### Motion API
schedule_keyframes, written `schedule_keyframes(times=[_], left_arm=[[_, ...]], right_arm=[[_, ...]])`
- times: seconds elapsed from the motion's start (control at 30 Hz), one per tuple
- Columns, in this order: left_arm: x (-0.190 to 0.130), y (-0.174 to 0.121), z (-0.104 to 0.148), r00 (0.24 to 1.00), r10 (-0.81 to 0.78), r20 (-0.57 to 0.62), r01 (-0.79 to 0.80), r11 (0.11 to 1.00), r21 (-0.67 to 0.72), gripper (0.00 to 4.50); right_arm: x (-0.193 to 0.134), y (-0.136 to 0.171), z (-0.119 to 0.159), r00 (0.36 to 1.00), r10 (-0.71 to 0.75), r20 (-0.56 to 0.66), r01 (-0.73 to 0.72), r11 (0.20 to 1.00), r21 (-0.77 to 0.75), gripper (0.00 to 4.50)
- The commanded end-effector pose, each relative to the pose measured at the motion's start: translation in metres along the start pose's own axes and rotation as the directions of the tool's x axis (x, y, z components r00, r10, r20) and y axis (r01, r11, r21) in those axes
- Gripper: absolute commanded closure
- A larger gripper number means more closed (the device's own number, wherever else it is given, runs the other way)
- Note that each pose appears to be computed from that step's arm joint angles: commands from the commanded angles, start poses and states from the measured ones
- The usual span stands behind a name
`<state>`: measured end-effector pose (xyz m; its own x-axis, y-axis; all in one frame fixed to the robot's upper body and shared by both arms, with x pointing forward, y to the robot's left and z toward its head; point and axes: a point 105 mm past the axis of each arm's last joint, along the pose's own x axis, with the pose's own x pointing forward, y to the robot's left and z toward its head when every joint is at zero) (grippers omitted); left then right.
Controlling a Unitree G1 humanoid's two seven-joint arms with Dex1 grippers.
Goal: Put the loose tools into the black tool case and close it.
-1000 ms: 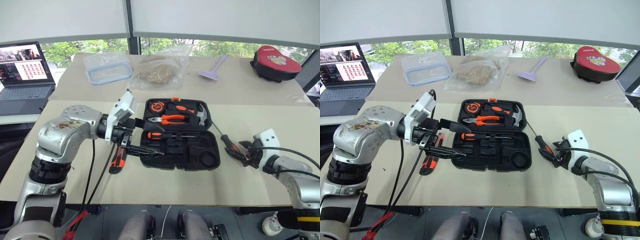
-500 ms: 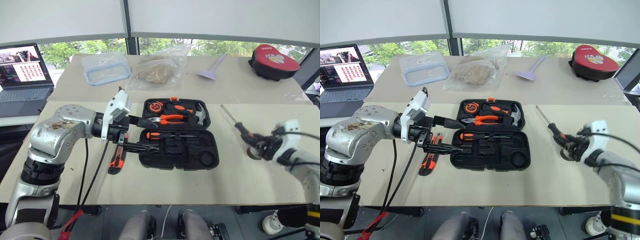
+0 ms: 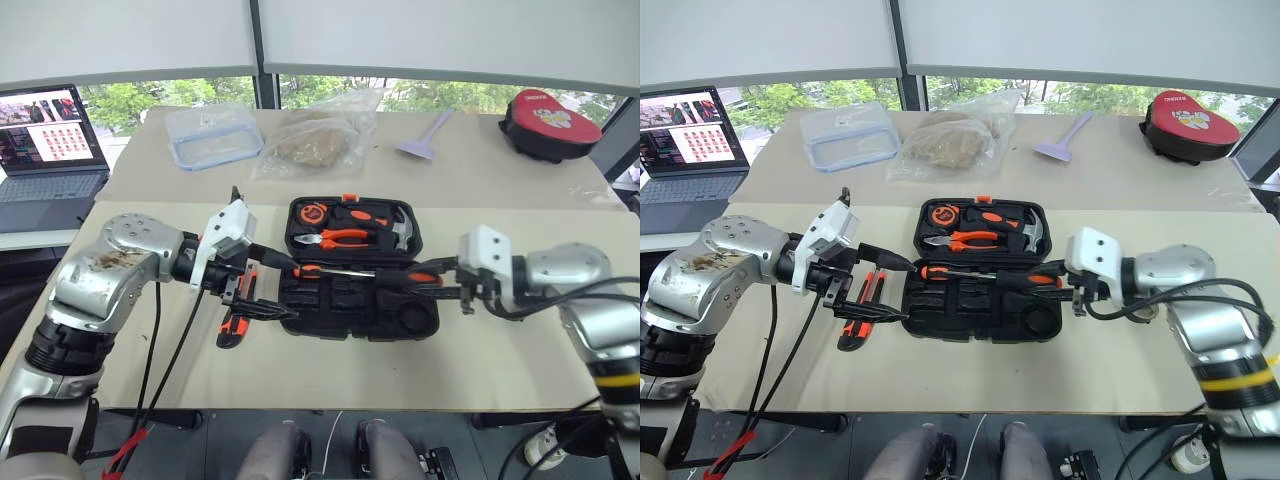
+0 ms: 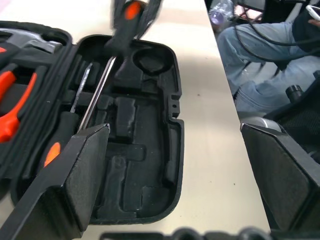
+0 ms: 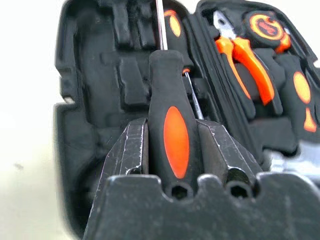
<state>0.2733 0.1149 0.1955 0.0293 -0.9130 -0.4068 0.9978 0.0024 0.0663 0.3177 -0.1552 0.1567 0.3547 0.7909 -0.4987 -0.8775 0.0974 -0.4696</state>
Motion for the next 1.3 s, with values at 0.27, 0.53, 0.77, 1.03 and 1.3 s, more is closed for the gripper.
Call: schedule_keyframes(times=[0.27, 0.53, 0.77, 1.03, 1.3], left_arm=[[-0.005, 0.001, 0.009, 0.999, 0.034, 0.012, -0.035, 0.998, 0.052, 0.0], [-0.006, 0.002, 0.009, 0.999, 0.047, 0.015, -0.047, 0.997, 0.053, 0.0], [-0.004, 0.005, 0.01, 0.999, 0.048, 0.018, -0.049, 0.997, 0.056, 0.0], [-0.004, 0.009, 0.009, 0.999, 0.05, 0.013, -0.051, 0.997, 0.065, 0.0], [-0.003, 0.01, 0.007, 0.998, 0.057, 0.01, -0.058, 0.996, 0.067, 0.0]], right_arm=[[0.009, -0.01, -0.012, 0.999, 0.03, -0.042, -0.035, 0.992, -0.119, 3.46], [0.006, -0.011, -0.003, 1.0, 0.022, 0.015, -0.021, 0.998, -0.065, 1.2], [0.015, -0.02, 0.026, 0.989, -0.035, 0.146, 0.029, 0.999, 0.043, 0.45], [0.027, -0.012, 0.02, 0.99, -0.026, 0.138, 0.015, 0.996, 0.085, 3.1], [0.048, -0.001, -0.018, 1.0, 0.005, -0.015, -0.003, 0.994, 0.114, 4.48]])
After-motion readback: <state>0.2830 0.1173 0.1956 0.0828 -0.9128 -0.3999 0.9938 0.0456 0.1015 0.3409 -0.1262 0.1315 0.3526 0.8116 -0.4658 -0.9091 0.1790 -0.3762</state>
